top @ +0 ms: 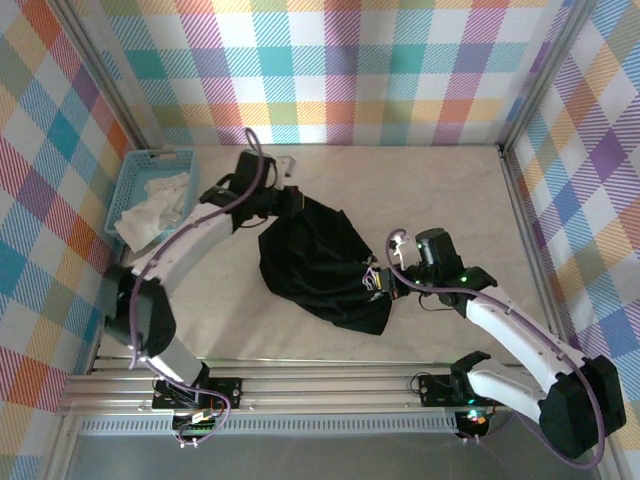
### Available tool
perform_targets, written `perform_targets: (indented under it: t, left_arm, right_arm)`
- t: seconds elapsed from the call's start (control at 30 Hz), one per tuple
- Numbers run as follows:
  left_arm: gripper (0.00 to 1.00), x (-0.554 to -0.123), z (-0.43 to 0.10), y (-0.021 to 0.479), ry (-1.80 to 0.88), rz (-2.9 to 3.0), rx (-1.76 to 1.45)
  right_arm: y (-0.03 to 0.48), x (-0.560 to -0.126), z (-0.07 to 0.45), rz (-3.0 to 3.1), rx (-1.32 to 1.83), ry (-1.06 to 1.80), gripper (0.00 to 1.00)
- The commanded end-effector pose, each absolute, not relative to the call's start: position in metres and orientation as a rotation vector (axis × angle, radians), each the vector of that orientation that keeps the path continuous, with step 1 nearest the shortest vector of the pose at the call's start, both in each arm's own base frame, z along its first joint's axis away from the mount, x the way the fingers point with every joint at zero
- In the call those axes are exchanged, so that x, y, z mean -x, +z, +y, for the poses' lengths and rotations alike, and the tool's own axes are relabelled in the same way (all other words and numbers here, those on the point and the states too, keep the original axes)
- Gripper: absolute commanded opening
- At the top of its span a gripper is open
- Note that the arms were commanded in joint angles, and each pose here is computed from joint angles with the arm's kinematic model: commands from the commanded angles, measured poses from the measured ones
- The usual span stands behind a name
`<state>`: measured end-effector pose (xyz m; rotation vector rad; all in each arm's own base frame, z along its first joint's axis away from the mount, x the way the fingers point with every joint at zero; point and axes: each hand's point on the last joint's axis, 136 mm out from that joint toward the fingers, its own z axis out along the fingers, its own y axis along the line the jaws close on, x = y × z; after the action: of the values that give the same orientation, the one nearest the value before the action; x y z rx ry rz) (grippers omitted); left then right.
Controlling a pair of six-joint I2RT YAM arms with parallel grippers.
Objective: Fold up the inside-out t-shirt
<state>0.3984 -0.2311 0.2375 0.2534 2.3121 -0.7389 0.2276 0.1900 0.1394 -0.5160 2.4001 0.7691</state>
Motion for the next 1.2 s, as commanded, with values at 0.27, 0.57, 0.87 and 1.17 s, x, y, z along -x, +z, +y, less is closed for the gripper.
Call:
perform_targets:
  t: [0.27, 0.57, 0.87, 1.17]
  left_arm:
    - [0.00, -0.367, -0.227, 0.389, -1.228, 1.920, -0.139]
    - [0.00, -0.352, -0.235, 0.397, -1.325, 1.882, -0.212]
    - [0.00, -0.336, -0.253, 0.393, -1.367, 1.887, -0.327]
    - [0.00, -0.331, -0.256, 0.395, -1.355, 1.880, -0.357]
  right_arm:
    - [0.126, -0.248, 0.169, 2.442, 0.406, 0.565, 0.05]
    - [0.225, -0.231, 0.224, 2.000, 0.710, 0.948, 0.49]
    - [0.294, -0.293, 0.278, 1.826, 0.637, 1.200, 0.68]
    - [0.281, -0.335, 0.309, 1.880, 0.706, 1.207, 0.50]
